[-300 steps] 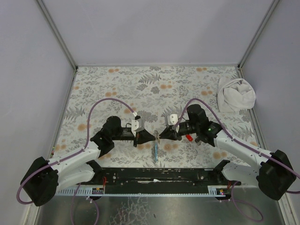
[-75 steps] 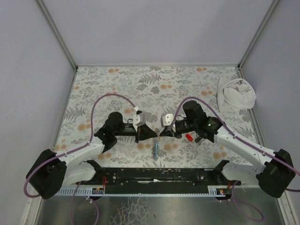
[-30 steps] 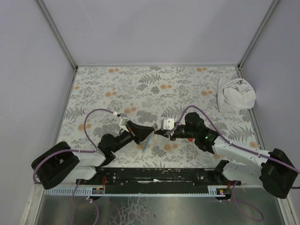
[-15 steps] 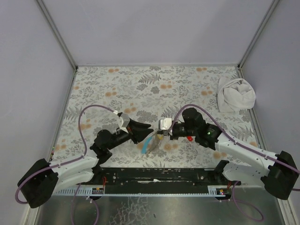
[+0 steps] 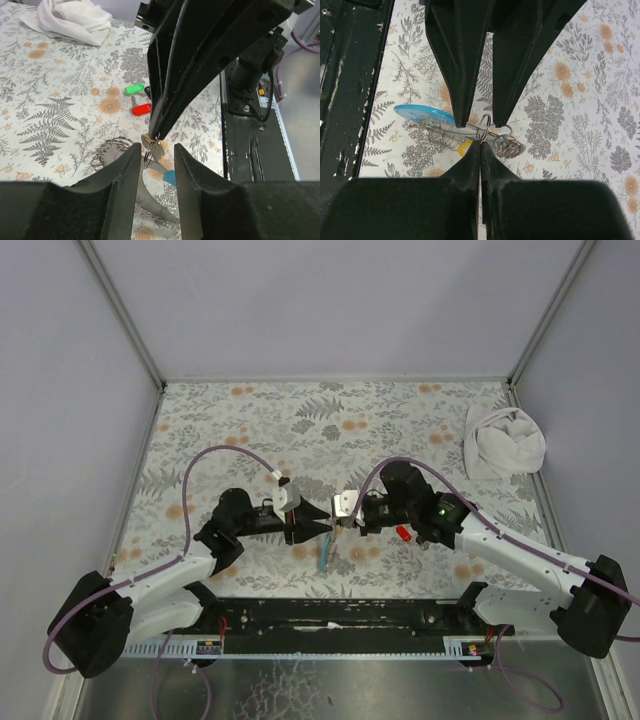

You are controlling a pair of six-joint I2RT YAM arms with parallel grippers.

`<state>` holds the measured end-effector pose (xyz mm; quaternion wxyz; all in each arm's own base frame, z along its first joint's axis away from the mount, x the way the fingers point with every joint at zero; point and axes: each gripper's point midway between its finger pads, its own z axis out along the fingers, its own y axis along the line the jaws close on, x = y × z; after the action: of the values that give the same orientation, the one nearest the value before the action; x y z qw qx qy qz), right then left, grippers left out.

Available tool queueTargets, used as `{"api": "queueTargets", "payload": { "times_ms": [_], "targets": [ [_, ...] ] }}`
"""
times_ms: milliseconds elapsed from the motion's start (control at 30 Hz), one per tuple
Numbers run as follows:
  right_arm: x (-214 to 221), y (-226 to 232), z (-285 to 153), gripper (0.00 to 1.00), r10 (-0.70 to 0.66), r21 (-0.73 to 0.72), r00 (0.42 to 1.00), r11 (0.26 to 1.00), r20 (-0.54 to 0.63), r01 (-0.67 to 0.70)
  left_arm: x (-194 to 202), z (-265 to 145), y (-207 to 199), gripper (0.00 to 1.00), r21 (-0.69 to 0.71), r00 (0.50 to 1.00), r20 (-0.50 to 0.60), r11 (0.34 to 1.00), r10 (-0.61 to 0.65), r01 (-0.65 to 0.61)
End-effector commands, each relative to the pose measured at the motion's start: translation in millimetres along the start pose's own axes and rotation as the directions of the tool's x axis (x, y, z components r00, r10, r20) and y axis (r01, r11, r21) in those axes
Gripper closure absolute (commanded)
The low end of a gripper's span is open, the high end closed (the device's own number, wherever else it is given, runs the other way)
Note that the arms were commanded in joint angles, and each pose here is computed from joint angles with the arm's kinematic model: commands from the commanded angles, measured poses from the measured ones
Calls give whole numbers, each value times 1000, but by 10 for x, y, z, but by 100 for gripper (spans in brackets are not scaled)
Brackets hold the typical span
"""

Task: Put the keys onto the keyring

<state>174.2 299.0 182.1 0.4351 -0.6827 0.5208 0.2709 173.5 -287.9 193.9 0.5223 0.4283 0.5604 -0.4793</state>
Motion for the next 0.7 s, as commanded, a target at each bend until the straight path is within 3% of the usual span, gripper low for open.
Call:
{"api": "queueTargets", "payload": {
  "times_ms": [0,300,500,667],
  "targets": [
    [-230,-51,-23,100,-57,-16,997,998,50,58,-3,0,-95,67,99,997,-27,993,68,-65],
    [-290,-61,-33,100,-62,-23,996,998,62,64,70,33,-90,74,123,997,-61,991,54,-46],
    [-313,-19,-24,100,-56,-51,996,997,73,60,32,40,-18,71,78,997,-52,995,61,-57],
    [-313,-12,-5,100,-52,-62,996,996,74,57,-6,52,-86,73,124,997,-45,991,61,-55]
  ]
}}
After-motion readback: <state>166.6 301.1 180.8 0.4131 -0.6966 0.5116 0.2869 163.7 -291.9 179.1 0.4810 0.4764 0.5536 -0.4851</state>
